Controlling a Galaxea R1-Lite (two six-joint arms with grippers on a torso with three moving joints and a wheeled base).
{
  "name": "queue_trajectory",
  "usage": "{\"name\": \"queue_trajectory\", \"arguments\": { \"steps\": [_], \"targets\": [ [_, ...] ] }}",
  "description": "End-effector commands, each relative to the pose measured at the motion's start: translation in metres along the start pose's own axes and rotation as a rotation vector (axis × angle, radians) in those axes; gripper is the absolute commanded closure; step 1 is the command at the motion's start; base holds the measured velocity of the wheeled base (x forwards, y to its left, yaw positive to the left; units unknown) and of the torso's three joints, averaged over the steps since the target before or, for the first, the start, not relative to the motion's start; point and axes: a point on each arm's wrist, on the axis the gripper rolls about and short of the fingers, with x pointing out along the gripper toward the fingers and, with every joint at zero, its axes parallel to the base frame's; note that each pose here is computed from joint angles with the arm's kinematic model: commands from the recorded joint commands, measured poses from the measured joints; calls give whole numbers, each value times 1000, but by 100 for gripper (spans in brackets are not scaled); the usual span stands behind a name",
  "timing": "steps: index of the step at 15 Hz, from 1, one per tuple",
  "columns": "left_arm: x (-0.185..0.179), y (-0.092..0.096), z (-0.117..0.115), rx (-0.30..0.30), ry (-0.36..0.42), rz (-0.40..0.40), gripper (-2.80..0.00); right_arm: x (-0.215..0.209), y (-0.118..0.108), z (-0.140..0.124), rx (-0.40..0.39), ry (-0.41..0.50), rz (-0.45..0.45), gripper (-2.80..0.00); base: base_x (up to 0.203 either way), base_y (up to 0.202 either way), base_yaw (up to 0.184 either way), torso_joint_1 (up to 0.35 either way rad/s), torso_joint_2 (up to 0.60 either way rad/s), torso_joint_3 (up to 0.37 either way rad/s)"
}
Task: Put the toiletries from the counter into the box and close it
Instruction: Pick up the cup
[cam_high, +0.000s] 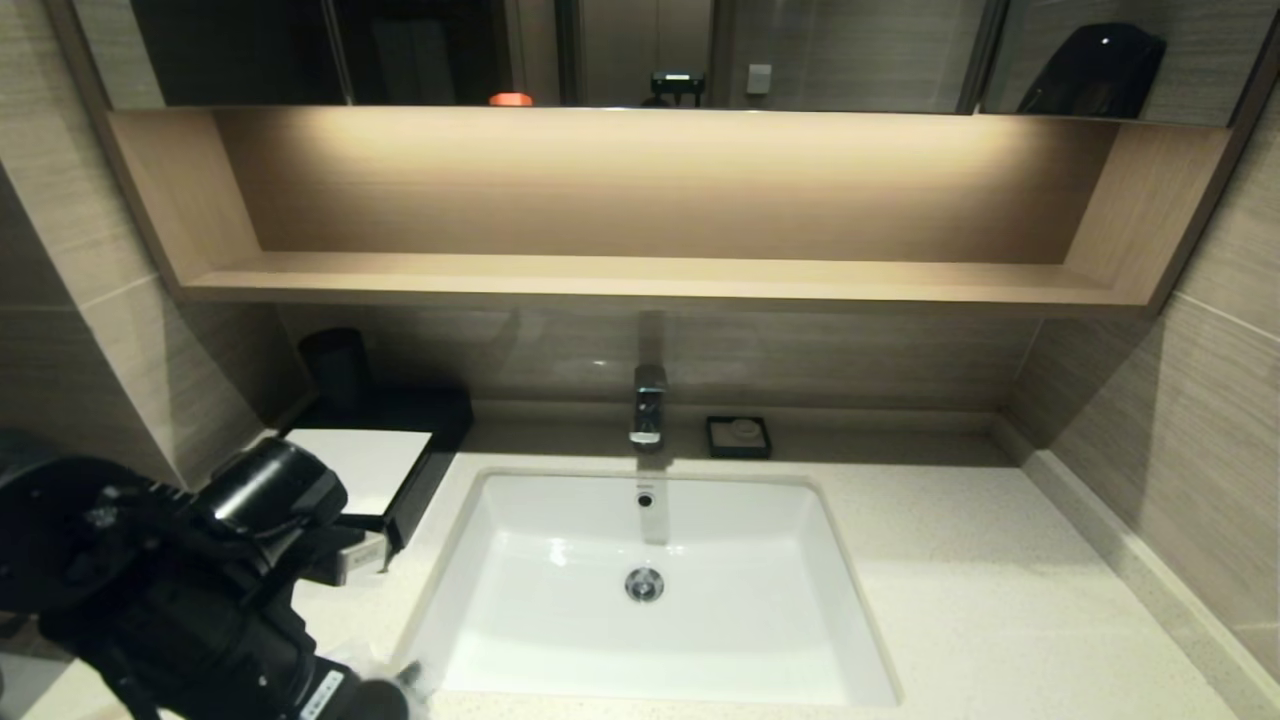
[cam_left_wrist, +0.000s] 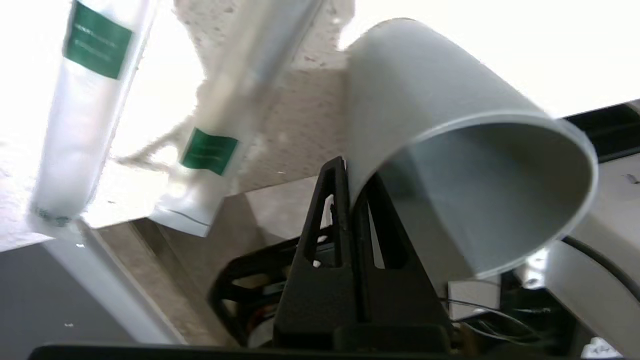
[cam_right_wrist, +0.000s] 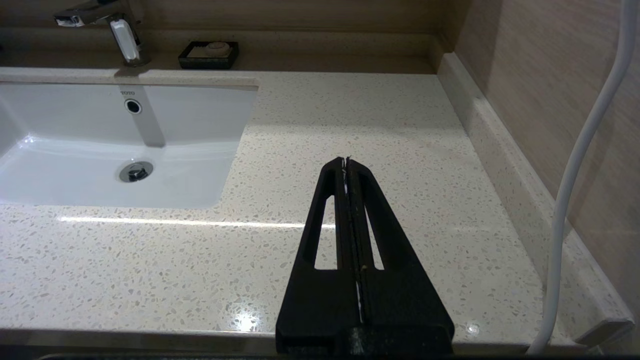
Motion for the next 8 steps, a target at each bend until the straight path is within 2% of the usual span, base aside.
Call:
{"name": "queue_trajectory", "arguments": {
  "steps": [1,8],
  "targets": [
    [-2,0,-2,-1,3,0,0,0,0,0,0,0,0,0,0,0,0,0,0,0],
    [-36,-3,-17,13,-131,4,0,0,0,0,-1,0,0,0,0,0,0,0,0,0]
  ]
}}
